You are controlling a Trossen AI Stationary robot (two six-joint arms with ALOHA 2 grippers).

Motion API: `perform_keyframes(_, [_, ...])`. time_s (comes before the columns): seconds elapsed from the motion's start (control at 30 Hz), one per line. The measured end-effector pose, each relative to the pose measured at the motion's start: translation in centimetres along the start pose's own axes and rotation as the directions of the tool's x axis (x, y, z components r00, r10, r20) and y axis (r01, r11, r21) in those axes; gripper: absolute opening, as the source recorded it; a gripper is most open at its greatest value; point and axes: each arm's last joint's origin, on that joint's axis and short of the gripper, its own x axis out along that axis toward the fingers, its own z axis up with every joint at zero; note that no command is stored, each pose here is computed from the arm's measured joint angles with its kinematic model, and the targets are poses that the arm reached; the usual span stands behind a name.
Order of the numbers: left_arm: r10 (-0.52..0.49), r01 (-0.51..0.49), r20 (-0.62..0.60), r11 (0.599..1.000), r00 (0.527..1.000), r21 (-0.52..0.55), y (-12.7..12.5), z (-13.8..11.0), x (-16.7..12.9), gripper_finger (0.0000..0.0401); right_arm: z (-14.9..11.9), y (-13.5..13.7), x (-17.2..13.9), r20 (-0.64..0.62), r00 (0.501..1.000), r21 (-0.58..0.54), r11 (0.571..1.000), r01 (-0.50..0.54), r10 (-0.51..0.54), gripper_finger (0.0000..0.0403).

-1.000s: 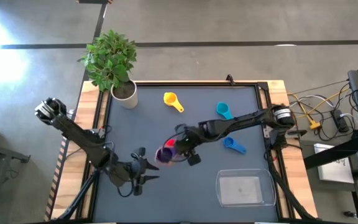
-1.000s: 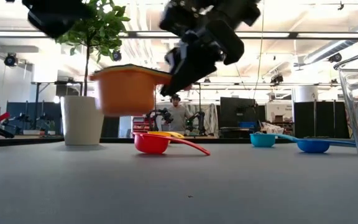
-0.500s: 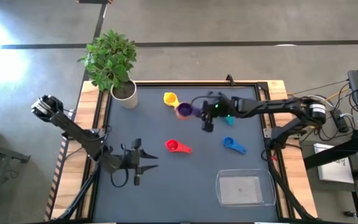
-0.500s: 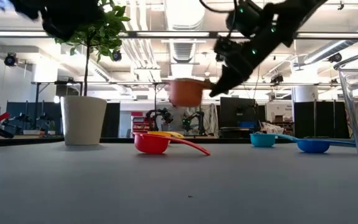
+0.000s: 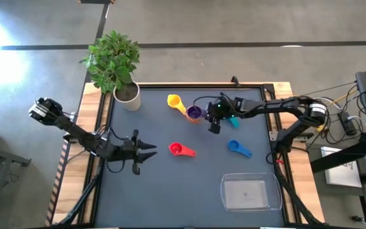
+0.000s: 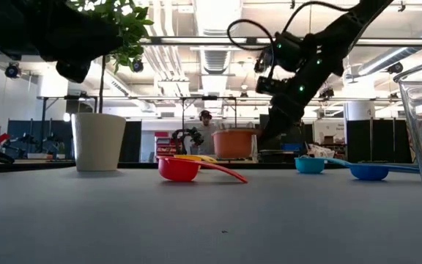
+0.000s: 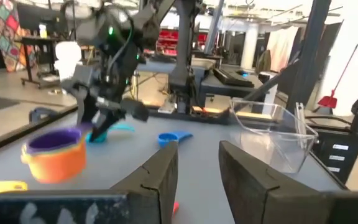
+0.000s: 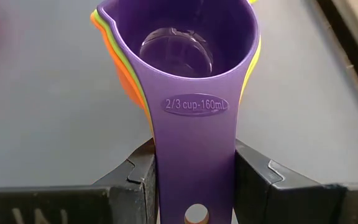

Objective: Nest measuring cups in basket
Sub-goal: Move the stacked nesting measuring cups to the top middle of the table

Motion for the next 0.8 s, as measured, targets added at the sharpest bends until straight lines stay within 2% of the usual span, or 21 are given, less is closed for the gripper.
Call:
perform_keyframes(0.43, [0.069, -0.078, 0.064, 0.984, 0.996, 0.157, -1.3, 2.2, 2.9, 0.0095, -1.2, 0.1, 3.2, -0.104, 0.994, -0.004, 0.999, -0.040, 0.040, 0.0135])
perform_keyframes(0.63, [0.083, -0.100, 0.081, 0.967, 0.993, 0.234, -2.0, 3.1, 4.5, 0.0095, -1.3, 0.3, 2.8, -0.122, 0.990, 0.017, 0.998, -0.065, 0.067, 0.0135])
perform_keyframes(0.8, [0.095, -0.110, 0.075, 0.966, 0.993, 0.233, -2.1, 3.2, 5.0, 0.0095, -0.9, 0.7, 1.8, -0.119, 0.990, 0.011, 0.997, -0.073, 0.074, 0.0141])
